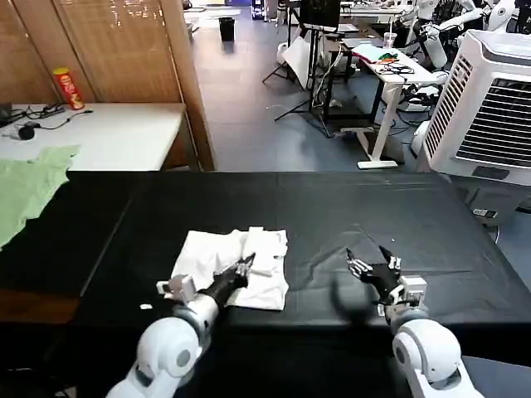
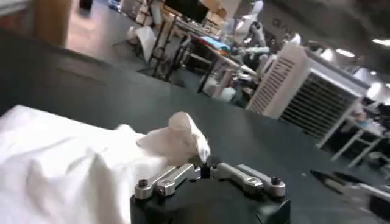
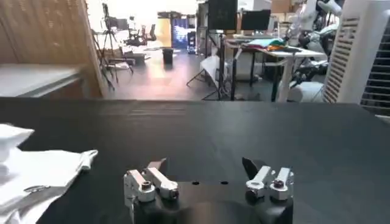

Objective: Fold and organize the clothes.

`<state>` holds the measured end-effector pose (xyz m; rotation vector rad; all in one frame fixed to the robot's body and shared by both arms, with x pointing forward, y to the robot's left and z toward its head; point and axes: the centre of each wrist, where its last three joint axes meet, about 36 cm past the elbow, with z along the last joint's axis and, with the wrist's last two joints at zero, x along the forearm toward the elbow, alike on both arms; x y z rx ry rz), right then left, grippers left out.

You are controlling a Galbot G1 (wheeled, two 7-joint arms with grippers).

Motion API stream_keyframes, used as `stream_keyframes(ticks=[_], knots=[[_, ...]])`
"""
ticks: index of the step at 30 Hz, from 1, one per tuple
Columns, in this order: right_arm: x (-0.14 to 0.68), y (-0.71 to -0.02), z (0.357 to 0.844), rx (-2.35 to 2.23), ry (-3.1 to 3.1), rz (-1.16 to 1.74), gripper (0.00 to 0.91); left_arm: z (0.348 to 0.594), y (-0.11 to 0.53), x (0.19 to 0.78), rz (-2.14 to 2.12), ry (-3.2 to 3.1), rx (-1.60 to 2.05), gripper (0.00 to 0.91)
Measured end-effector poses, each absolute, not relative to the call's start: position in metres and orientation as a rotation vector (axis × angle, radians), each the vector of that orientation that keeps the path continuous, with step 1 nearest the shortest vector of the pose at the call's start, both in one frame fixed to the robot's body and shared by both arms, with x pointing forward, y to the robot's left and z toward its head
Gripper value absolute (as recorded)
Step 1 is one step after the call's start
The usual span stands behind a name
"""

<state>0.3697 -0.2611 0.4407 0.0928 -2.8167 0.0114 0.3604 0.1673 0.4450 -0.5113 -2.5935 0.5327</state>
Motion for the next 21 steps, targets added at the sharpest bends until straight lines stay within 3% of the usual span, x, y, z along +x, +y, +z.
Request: stream_keyframes(ticks=[2, 10, 15, 21], knots=[[0.371, -0.259, 0.44, 0.102, -2.815, 0.012, 0.878, 0.445, 0.164, 0.361, 0.542, -2.591, -0.505, 0.878], [0.376, -0.25, 0.436, 0.168, -2.805, 0.019, 0.878, 0.435, 0.147, 0.36, 0.599, -2.577, -0.497, 0.878], [0.381, -0.24, 0.438, 0.311, -2.791, 0.018, 0.878, 0.443, 0.142, 0.363, 0.752, -2.575, -0.478, 0.878], [0.392, -0.213, 0.437, 0.532, -2.756, 0.05, 0.878, 0.445, 0.166, 0.371, 0.65, -2.739, -0.461, 0.878]])
